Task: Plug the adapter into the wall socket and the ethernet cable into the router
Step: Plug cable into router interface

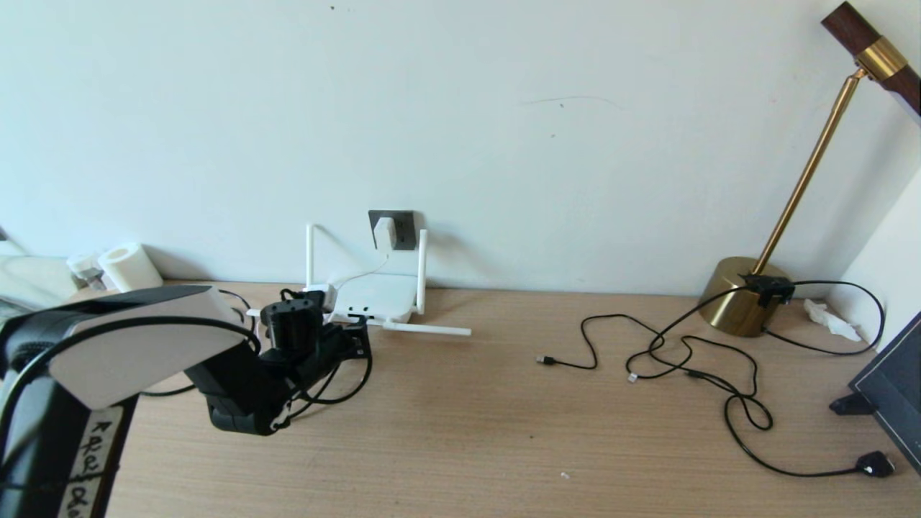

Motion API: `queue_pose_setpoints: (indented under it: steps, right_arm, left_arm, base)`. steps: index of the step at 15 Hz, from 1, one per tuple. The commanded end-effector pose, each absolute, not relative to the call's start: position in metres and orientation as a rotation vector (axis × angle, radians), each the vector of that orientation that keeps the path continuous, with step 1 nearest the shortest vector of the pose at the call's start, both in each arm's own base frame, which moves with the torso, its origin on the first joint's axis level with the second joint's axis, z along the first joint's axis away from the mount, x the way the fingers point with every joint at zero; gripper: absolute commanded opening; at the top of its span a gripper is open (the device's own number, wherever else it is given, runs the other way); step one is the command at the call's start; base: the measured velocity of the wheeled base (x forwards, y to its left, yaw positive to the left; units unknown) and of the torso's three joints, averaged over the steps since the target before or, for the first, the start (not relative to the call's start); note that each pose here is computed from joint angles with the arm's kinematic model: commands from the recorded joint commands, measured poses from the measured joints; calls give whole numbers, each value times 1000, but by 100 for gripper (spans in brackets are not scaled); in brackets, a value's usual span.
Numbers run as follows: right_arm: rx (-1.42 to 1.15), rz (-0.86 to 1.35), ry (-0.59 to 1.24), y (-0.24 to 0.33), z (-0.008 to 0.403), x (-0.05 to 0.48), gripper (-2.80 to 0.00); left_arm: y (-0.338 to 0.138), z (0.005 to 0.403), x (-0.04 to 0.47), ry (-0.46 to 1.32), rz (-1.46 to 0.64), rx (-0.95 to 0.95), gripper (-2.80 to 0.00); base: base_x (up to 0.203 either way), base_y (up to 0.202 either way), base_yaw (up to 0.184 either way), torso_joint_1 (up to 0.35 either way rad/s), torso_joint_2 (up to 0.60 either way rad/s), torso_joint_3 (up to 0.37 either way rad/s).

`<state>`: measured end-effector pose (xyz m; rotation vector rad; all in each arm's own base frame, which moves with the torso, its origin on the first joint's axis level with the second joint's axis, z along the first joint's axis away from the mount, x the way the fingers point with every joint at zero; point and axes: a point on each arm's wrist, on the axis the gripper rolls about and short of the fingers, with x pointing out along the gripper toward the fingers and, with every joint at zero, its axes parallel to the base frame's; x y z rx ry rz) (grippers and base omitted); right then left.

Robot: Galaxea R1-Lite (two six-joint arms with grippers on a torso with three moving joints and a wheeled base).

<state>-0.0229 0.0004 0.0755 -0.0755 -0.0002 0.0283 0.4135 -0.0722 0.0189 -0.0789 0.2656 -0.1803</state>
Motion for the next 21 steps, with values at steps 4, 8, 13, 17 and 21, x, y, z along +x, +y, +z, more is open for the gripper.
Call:
queue_pose_setpoints:
  steps: [4, 8, 13, 17, 21]
  right_arm:
    - [-77, 29, 2, 0, 75, -23, 0]
    - [-77, 29, 0, 0, 76, -23, 0]
    - [-77, 28, 0, 0, 76, -23, 0]
    - [-77, 29, 2, 0, 75, -23, 0]
    - [-77, 29, 2, 0, 75, -23, 0]
  left_arm:
    - [-72, 19, 413, 262, -181, -80, -280]
    - [-72, 19, 413, 262, -179, -80, -280]
    - [-72, 17, 415, 262, -179, -80, -280]
    - [-72, 17, 416, 263, -179, -80, -280]
    - [-72, 18, 417, 261, -180, -80, -280]
  base:
    - [0, 0, 0, 0, 0, 0]
    - [0, 0, 0, 0, 0, 0]
    - [0, 0, 0, 0, 0, 0]
    - [0, 0, 0, 0, 0, 0]
    - [0, 0, 0, 0, 0, 0]
